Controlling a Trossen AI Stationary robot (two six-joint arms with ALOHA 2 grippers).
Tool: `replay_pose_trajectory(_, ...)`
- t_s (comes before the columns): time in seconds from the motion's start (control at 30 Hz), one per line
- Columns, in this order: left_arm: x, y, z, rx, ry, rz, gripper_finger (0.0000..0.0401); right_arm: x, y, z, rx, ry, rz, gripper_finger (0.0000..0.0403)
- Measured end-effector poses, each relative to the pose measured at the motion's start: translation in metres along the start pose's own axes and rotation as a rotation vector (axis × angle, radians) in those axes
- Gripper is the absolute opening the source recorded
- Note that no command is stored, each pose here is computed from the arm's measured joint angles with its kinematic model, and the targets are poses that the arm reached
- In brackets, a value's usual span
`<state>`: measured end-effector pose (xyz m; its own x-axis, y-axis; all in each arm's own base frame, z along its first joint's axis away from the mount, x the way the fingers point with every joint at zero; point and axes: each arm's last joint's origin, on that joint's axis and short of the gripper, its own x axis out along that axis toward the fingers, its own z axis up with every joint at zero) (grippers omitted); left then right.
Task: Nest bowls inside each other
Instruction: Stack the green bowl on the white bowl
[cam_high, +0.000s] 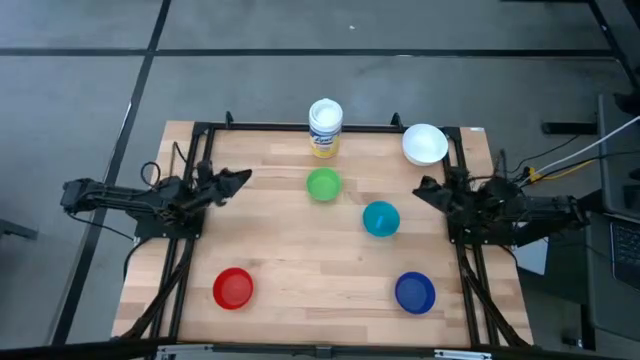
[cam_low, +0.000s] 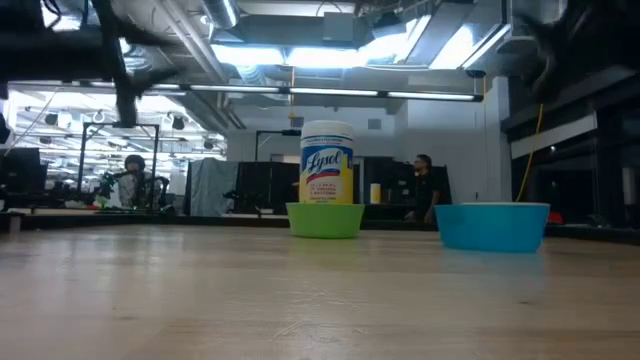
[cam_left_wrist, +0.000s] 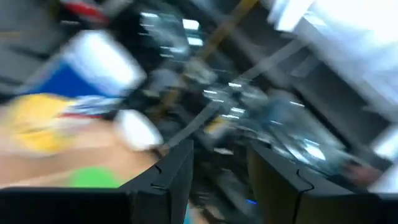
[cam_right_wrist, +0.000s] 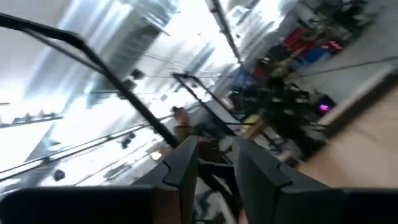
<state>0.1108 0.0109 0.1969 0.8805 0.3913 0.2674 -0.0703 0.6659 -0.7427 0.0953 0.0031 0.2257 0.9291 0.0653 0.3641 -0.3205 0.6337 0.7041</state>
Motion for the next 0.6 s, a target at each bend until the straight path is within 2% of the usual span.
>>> replay_pose_trajectory(0.07,0.004,-0.010,0.006,0.051,0.007,-0.053,0.0145,0.007,0.014,0.012,-0.059,0.022,0.007,0.0104)
replay_pose_trajectory(0.13,0.013,-0.024,0.015,0.144,0.033,-0.015,0.0144,0.017,0.026,0.022,-0.146,0.072,-0.042,0.0102)
replay_pose_trajectory(0.23,0.031,-0.039,0.023,0.369,0.201,0.215,0.0137,0.036,0.042,0.037,-0.249,0.226,-0.187,0.0101)
replay_pose_trajectory(0.3,0.046,-0.050,0.029,0.500,0.283,0.365,0.0129,0.050,0.043,0.040,-0.293,0.361,-0.359,0.0100)
replay_pose_trajectory(0.37,0.061,-0.062,0.035,0.618,0.313,0.455,0.0121,0.065,0.040,0.041,-0.324,0.476,-0.526,0.0100)
replay_pose_trajectory(0.43,0.076,-0.075,0.042,0.705,0.288,0.491,0.0114,0.083,0.034,0.041,-0.347,0.575,-0.662,0.0100)
replay_pose_trajectory(0.6,0.090,-0.097,0.060,0.829,0.189,0.550,0.0102,0.134,-0.010,0.032,-0.344,0.736,-0.913,0.0100)
